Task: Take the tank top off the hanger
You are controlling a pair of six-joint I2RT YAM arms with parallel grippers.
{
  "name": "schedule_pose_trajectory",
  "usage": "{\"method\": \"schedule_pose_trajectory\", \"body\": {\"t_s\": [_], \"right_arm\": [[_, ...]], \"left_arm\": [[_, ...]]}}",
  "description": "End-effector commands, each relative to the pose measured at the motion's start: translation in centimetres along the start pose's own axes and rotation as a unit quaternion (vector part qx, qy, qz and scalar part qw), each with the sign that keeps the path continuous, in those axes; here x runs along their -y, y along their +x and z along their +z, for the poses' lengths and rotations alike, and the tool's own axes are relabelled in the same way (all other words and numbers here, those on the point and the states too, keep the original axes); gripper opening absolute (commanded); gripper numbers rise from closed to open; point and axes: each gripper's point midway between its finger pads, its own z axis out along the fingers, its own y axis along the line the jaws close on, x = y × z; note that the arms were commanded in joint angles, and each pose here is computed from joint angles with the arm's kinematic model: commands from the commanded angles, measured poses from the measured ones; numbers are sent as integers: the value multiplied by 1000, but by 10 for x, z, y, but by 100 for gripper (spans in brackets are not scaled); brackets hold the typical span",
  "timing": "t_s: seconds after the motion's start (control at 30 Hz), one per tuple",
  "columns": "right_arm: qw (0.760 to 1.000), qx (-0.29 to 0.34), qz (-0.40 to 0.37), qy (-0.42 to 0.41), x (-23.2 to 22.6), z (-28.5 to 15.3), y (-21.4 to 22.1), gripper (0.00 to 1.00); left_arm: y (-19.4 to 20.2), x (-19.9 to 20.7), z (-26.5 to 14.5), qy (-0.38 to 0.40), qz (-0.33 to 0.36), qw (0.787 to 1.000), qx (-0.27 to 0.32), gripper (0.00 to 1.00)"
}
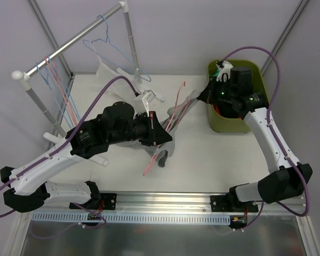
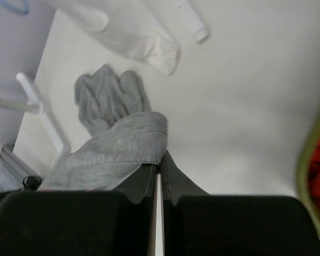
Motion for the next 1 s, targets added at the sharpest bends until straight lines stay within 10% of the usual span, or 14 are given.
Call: {"method": "schedule_pose_trajectory", "body": {"t_s": [0.0, 0.23, 0.5, 0.67, 0.8, 0.97], "right_arm": [[994, 83, 28, 65, 26, -31, -59, 0], [998, 22, 33, 49, 37, -14, -42, 0], [987, 28, 29, -154, -61, -72, -41, 0], [964, 44, 8, -260, -121, -133, -42, 0], [958, 46, -21, -283, -135, -161, -15, 0], [982, 11, 11, -187, -93, -143, 38, 0]], "left_arm": [[-2, 18, -10, 50, 3, 999, -4, 0], [-62, 103, -54, 169, 93, 979, 58, 0], [-156, 154, -47, 164, 238, 934, 212, 0], [-209, 144, -6, 84, 367, 856, 353, 0], [-250, 149, -19, 48, 413, 745, 521, 0], [-279, 126, -14, -47, 353, 795, 491, 0]]}}
